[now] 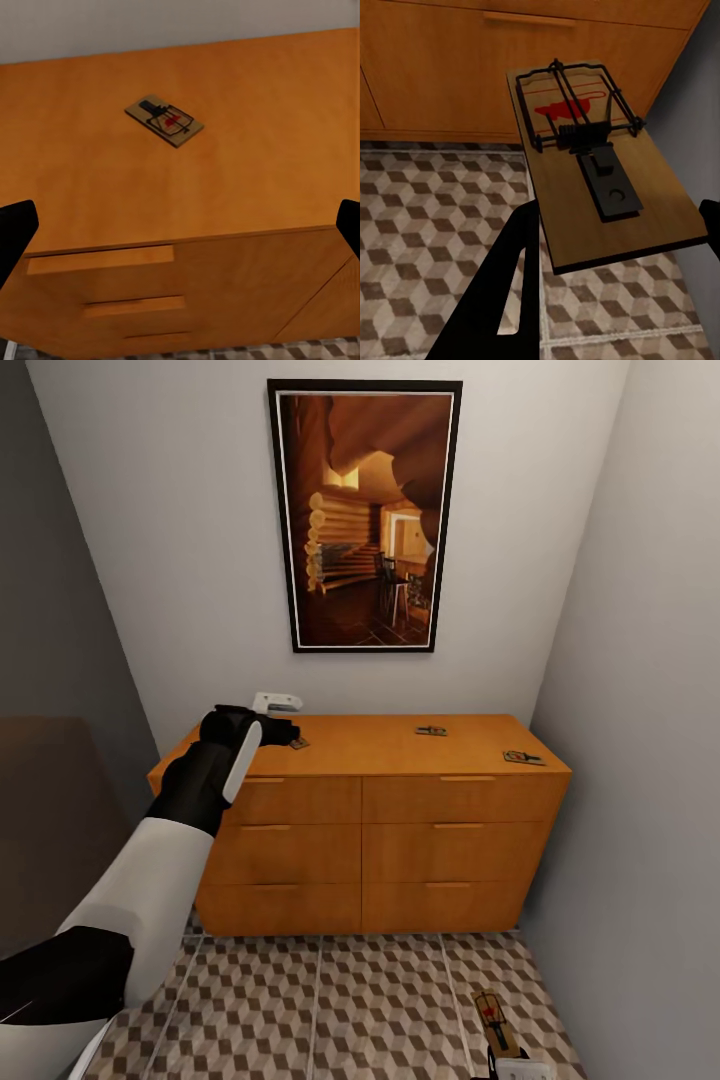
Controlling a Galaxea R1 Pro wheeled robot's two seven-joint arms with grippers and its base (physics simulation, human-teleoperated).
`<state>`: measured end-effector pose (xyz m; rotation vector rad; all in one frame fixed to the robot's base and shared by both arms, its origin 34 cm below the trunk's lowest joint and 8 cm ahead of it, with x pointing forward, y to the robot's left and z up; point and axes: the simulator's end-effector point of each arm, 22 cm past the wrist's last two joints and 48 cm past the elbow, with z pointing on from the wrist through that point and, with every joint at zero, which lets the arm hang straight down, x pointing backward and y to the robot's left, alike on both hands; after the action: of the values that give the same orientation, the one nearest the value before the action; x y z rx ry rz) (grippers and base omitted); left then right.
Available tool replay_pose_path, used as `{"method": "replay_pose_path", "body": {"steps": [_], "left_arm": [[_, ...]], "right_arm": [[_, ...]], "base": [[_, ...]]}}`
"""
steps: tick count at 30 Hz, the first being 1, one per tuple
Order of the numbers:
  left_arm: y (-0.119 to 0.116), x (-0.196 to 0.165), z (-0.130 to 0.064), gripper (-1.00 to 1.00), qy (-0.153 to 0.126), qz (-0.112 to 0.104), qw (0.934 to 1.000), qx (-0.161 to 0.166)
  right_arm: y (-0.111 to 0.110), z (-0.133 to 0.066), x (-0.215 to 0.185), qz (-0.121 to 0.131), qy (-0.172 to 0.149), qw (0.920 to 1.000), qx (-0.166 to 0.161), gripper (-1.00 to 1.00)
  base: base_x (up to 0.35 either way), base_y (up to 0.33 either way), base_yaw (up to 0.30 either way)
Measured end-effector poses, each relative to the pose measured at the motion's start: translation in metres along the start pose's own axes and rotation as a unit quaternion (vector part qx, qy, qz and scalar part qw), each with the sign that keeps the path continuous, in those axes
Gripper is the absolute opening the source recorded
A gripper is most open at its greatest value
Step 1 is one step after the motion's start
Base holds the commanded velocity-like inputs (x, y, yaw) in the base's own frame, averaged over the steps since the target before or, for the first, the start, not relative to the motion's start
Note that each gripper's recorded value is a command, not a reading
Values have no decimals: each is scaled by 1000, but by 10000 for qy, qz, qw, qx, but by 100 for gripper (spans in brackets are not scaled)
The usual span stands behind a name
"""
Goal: Take the four mousetraps from the cabinet in the bathroom and place them on the bathroom floor. Make sure all four end up on the same floor surface, and ensure that at least two of them are either under or directly next to the same bathroom sink.
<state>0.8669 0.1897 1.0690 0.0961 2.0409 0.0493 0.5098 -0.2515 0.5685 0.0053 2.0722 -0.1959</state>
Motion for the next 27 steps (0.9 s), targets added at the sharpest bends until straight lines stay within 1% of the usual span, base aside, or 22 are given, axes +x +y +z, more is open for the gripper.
{"method": "replay_pose_path", "body": {"steps": [10,13,16,19,20,22,23,26,27], "left_arm": [[-9,-1,-1,100,0,1,10000,92],[-13,-1,-1,100,0,5,9999,168],[-22,-1,-2,100,-3,8,9993,368],[-37,-1,-3,100,-10,16,9976,695],[-40,-1,-4,100,-12,26,9972,744],[-48,-1,-5,100,-14,92,9962,871],[-55,0,-6,100,-15,180,9953,950],[-66,2,-8,100,-10,356,9937,1064],[-74,3,-9,100,-3,464,9923,1150]], "right_arm": [[1,0,0,4,-3,10000,-5,-100],[1,0,-1,5,-4,10000,-5,-100],[1,0,0,4,-2,10000,-5,-100],[0,0,0,3,0,10000,-1,-100],[0,0,0,1,0,10000,-2,-100],[0,0,0,0,-3,10000,-1,-100],[0,0,0,0,-1,10000,0,-100],[0,0,0,-1,0,10000,0,-100],[0,0,0,-1,-1,10000,0,-100]], "base": [[0,0,0],[0,0,0],[0,0,0],[0,0,0],[0,0,0],[0,0,0],[0,0,0],[0,0,0],[0,0,0]]}}
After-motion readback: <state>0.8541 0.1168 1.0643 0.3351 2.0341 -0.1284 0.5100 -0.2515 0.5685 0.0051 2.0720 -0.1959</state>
